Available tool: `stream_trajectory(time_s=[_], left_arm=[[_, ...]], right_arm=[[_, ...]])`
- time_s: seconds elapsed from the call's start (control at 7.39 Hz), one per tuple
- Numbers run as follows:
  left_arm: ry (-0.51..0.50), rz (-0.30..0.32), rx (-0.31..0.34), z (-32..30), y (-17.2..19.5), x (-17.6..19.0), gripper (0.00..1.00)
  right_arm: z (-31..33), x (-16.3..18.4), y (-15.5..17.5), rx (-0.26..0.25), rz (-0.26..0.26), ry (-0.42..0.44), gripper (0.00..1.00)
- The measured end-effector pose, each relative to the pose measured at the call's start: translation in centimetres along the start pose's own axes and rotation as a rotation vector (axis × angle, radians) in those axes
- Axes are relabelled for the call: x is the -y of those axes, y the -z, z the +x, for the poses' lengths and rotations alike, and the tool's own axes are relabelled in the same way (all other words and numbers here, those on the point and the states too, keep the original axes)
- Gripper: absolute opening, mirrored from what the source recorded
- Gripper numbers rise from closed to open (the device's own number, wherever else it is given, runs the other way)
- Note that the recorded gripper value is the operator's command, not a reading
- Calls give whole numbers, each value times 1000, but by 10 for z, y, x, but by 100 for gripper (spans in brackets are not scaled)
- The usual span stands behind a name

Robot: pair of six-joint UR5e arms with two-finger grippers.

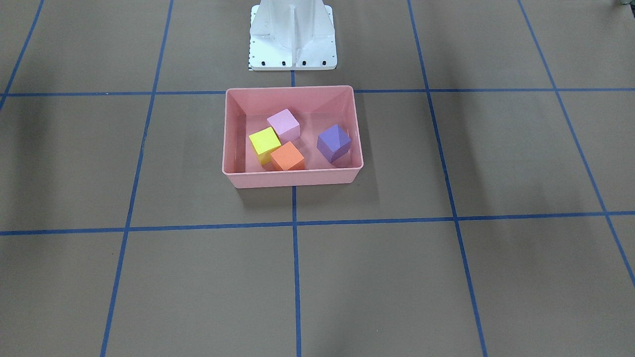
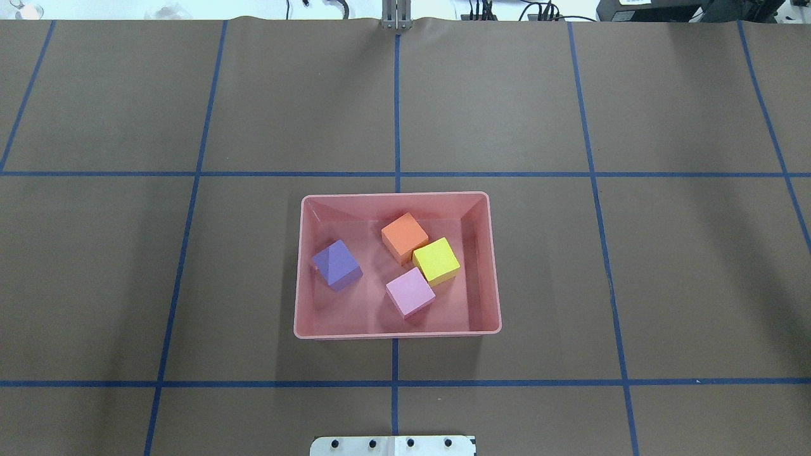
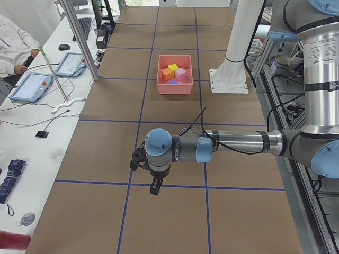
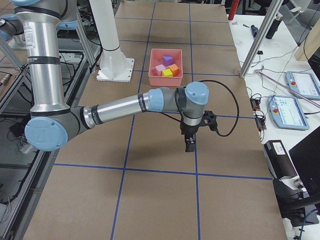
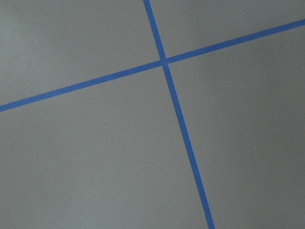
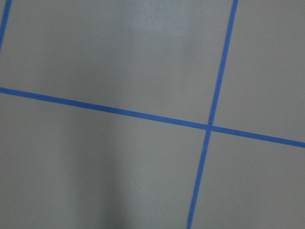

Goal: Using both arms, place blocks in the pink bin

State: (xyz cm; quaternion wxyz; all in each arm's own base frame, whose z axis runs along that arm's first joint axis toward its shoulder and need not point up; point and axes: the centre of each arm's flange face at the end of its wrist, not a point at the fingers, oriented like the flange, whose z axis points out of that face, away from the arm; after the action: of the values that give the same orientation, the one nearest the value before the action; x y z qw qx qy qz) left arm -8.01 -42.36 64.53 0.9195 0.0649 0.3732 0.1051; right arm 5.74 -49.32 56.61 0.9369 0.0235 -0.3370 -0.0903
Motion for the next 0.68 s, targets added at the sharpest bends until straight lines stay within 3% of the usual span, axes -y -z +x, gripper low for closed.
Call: stream_trajectory(time_s=[0.41, 0.68], left_arm=[[9, 9, 5, 3, 8, -2, 100], [56, 7, 3, 4, 8, 0, 100]], right_arm=[[57, -81, -36, 3, -2, -60, 100], [70, -109, -47, 5, -5, -95, 100]])
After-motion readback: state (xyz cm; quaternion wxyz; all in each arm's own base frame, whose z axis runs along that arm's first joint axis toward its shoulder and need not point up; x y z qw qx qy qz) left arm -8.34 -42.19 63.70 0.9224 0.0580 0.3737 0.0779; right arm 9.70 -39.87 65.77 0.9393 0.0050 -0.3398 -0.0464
